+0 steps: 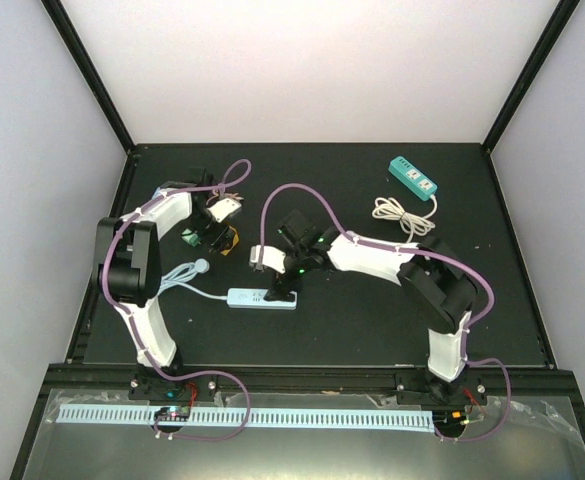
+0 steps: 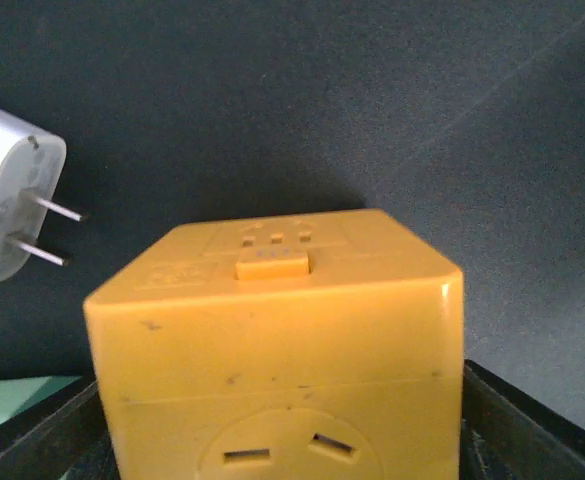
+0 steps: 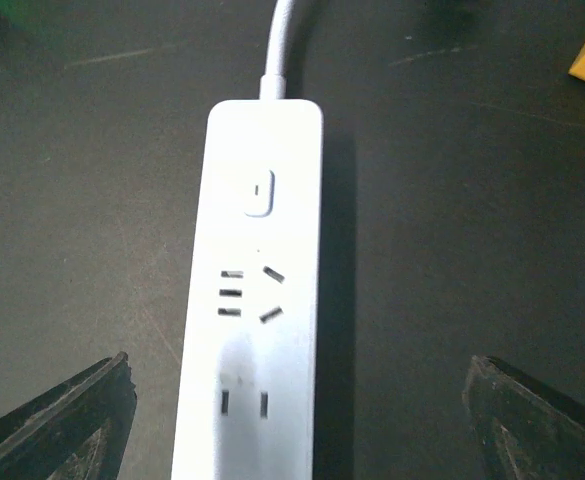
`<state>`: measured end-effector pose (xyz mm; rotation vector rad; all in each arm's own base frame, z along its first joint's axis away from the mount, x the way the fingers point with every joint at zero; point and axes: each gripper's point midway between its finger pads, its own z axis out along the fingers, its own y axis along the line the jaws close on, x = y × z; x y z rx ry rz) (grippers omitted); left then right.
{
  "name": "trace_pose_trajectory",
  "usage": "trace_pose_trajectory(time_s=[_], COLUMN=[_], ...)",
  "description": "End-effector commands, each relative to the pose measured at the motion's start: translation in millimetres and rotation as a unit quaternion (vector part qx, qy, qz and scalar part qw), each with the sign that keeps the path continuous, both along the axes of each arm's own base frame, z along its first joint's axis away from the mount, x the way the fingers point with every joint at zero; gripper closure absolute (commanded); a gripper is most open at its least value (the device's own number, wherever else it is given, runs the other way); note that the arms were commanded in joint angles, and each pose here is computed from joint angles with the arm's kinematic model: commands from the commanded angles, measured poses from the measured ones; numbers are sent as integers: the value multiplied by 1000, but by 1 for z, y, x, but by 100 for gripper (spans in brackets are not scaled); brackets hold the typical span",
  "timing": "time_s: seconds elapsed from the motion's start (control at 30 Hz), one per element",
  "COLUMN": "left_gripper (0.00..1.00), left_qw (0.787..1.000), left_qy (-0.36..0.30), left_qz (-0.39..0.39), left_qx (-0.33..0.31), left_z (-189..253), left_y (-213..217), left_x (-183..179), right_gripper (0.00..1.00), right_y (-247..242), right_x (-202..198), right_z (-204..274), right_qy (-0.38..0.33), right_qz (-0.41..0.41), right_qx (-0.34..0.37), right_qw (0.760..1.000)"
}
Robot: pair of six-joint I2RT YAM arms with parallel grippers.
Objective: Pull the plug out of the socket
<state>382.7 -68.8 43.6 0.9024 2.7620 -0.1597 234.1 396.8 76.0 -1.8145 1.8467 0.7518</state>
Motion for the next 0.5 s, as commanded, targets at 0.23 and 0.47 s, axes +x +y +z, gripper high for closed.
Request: trace_pose_trajectory(time_s=[0.23, 0.47], left_gripper=[1, 1], left_qw=[997, 991], left_qy=[-53, -102], left_qz=[28, 42], left_qx=[-52, -75], left_z=[57, 96], left_y=[2, 6], left_x=[-6, -15], right_gripper=[9, 18], right_y=[29, 22], right_x=[-7, -19], right_z=[-24, -49], right_qy=[-30, -29], right_qz=[40, 68], right_qx=[-61, -104], right_qw=[997, 992])
